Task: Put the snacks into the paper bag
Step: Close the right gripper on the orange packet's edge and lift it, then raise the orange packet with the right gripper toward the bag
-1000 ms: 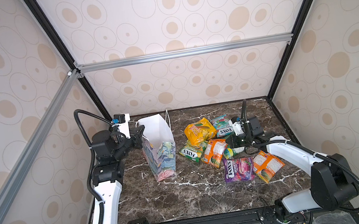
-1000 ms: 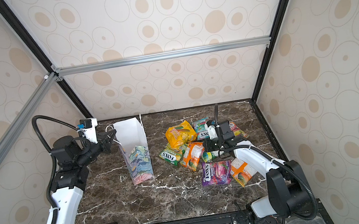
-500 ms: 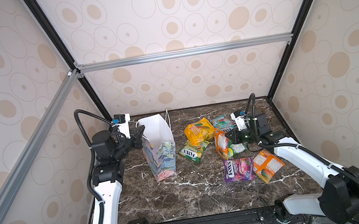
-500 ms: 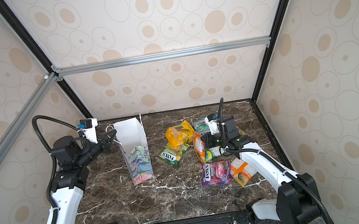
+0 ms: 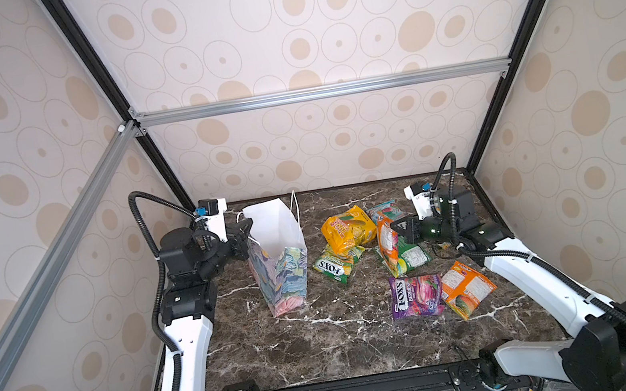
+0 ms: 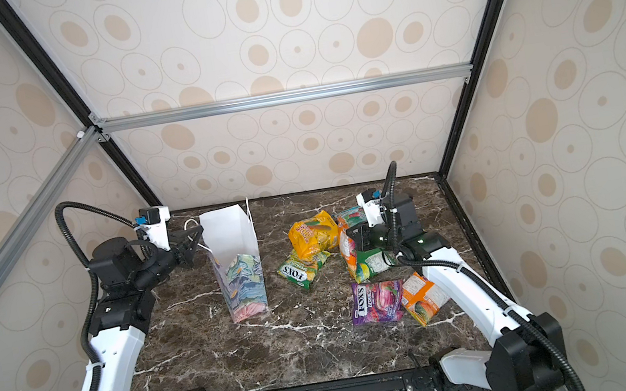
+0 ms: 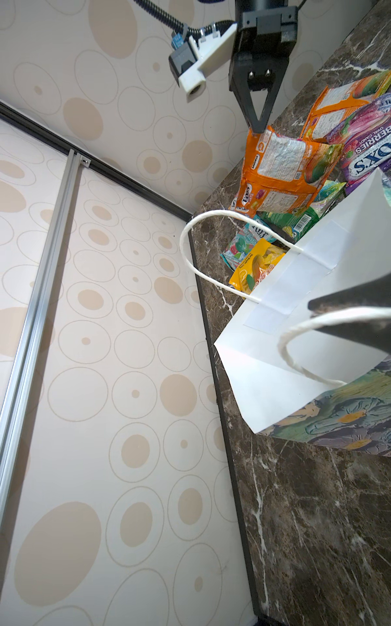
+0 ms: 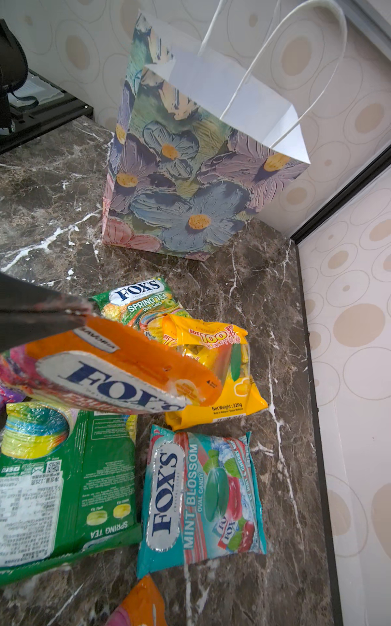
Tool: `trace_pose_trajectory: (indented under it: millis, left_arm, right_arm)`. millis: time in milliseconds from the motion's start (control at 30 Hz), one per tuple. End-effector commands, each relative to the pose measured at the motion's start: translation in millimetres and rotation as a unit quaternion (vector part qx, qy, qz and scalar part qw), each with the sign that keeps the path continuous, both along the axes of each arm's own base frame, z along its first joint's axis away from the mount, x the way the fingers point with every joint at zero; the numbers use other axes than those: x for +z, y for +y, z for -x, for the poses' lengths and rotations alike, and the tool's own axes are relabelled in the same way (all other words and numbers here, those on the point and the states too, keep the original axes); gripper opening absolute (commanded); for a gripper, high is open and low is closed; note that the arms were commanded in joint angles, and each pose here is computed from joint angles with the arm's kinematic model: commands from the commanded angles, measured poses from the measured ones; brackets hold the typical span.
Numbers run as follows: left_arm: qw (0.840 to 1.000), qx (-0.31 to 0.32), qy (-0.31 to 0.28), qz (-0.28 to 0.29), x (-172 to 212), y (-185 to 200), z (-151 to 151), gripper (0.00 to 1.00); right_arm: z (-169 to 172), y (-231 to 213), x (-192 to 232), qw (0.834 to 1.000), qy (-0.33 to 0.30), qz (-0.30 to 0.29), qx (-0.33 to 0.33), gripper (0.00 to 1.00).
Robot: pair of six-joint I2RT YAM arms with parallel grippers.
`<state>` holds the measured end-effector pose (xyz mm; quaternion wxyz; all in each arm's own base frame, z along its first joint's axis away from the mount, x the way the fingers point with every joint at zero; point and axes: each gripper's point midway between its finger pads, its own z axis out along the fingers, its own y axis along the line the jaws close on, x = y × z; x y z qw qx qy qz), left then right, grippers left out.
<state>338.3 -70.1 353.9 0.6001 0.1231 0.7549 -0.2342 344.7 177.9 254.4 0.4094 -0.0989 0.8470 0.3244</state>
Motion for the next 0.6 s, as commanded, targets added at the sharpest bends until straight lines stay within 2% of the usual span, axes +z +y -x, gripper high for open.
trace_pose_trajectory:
  millis: [0, 567]
  left_arm:
    - [1.0, -0.004, -0.026, 0.001, 13.5, -0.3, 4.7, 0.0]
    - [1.0, -0.001, -0.028, 0.002, 14.3, 0.6, 3.9, 0.0]
  right_arm:
    - [1.7, 2.9, 48.7, 0.997, -0.065, -0.027, 0.01, 0.0]
    - [14.3, 31.4, 137.3, 0.983, -0.173, -0.025, 0.056, 0.0]
